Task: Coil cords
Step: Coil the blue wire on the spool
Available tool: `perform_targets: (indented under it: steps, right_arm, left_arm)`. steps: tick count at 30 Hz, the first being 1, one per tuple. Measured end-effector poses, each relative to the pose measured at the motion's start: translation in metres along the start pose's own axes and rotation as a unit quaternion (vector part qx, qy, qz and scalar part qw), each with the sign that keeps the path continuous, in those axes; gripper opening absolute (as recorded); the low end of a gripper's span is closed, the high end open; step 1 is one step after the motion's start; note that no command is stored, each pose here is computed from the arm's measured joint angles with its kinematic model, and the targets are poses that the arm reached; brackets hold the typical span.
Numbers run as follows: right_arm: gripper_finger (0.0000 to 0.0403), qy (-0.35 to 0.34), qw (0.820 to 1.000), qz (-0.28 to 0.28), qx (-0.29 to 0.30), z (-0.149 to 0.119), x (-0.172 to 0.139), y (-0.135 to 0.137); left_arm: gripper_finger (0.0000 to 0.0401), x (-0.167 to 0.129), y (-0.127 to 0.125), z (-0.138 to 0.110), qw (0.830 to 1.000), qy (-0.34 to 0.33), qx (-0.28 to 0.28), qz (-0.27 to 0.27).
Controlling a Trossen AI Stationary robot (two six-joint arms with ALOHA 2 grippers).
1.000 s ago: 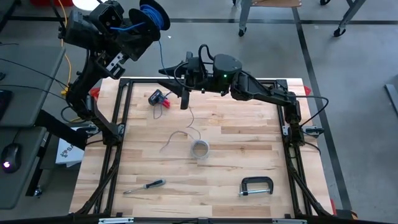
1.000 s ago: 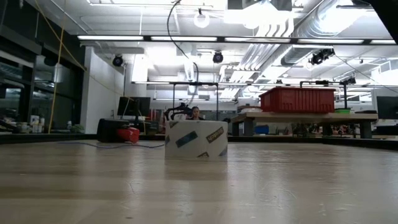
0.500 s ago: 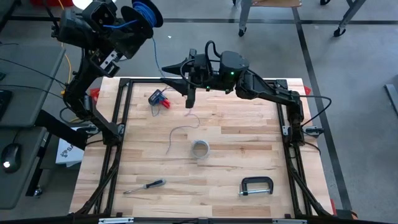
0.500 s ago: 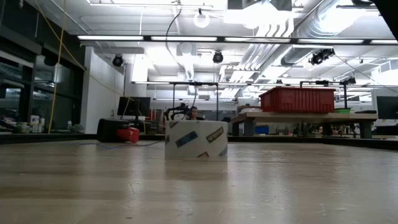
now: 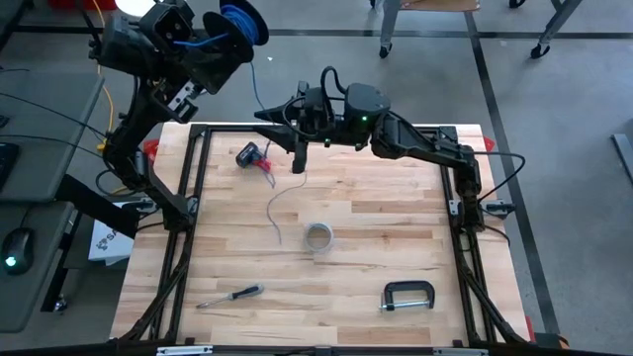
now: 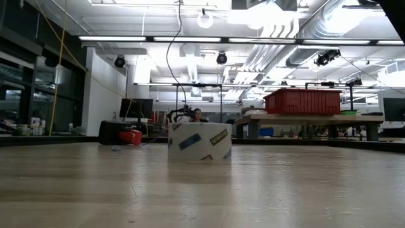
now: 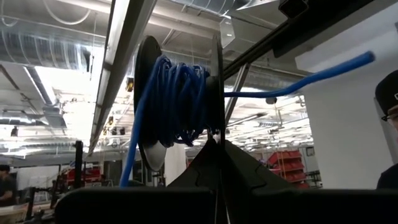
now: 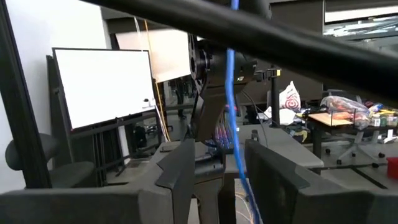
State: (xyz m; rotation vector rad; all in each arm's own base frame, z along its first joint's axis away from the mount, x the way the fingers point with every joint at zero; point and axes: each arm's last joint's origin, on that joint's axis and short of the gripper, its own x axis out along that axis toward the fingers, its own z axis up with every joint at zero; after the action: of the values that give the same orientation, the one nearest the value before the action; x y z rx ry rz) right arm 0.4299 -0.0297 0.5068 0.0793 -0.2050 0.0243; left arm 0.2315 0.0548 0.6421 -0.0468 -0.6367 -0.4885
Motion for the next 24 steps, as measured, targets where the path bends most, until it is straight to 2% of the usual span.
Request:
perform_targets:
  steps: [20,24]
  right_arm:
    - [0.0133,0.004,1.000,0.000,-0.008,0.0013,-0.0017,0.0017]
    - [0.0122,0.004,1.000,0.000,-0.008,0.0013,-0.0016,0.0018]
  left_arm:
    - [0.0003,-0.0028,-0.0026,0.0051,1.000,-0.002,-0.001,0.000]
    - [0.0003,-0.0028,-0.0026,0.0050,1.000,-0.001,-0.002,0.000]
